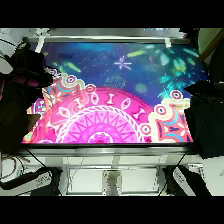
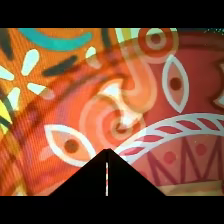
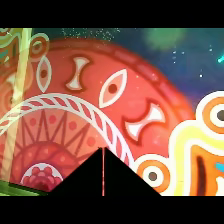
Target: Fold the clothes and pants, and hang the long-sleeved shirts on hangers.
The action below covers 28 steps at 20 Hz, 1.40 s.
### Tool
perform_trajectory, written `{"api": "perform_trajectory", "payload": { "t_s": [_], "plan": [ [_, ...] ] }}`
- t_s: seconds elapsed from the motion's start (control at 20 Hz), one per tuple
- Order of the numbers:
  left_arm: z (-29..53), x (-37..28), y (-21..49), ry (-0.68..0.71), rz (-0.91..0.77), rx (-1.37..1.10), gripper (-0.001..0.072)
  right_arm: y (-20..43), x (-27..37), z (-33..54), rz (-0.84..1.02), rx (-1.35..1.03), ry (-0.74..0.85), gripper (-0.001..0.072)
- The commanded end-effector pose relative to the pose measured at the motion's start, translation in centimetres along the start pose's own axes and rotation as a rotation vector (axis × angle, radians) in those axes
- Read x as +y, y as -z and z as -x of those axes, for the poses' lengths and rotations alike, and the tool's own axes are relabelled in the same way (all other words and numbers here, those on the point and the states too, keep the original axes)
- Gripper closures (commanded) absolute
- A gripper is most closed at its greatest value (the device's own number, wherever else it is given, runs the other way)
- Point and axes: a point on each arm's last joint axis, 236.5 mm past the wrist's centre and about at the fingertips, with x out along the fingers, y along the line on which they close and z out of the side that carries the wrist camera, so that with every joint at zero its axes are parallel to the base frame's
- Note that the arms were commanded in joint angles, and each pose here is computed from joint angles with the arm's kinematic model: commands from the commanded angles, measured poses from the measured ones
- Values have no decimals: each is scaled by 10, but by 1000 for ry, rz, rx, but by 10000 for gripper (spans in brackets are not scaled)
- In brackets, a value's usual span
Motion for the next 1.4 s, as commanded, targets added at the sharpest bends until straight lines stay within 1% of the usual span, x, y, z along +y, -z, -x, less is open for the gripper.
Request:
{"api": "perform_trajectory", "payload": {
  "t_s": [0.0,0.7,0.8,0.85,0.9,0.95,1.0,1.05,1.2,1.35],
  "plan": [
    [0,0,0,0,-1,0,682,0,0,0,3,2,5,710],
    [0,0,-1,-1,-1,-2,683,5,-6,-1,2,22,24,710],
    [-4,12,-14,-46,-33,-52,672,1,-8,-1,3,3,34,710],
    [-7,33,-16,-125,-65,-54,671,-2,-9,-1,4,-8,37,710],
    [-10,57,-14,-217,-101,-32,582,-4,-10,-1,3,-18,39,710],
    [-12,80,-9,-294,-126,2,474,-5,-10,-1,3,-23,40,710],
    [-13,100,-3,-348,-132,37,435,-5,-11,-2,2,-20,40,710],
    [-16,115,2,-374,-120,63,434,-5,-11,-3,1,-20,41,710],
    [-30,140,20,-387,-67,134,435,-7,-14,-5,-3,-21,44,710],
    [-39,149,35,-385,-43,200,436,-11,-15,-5,-3,-37,48,710]
  ]
}}
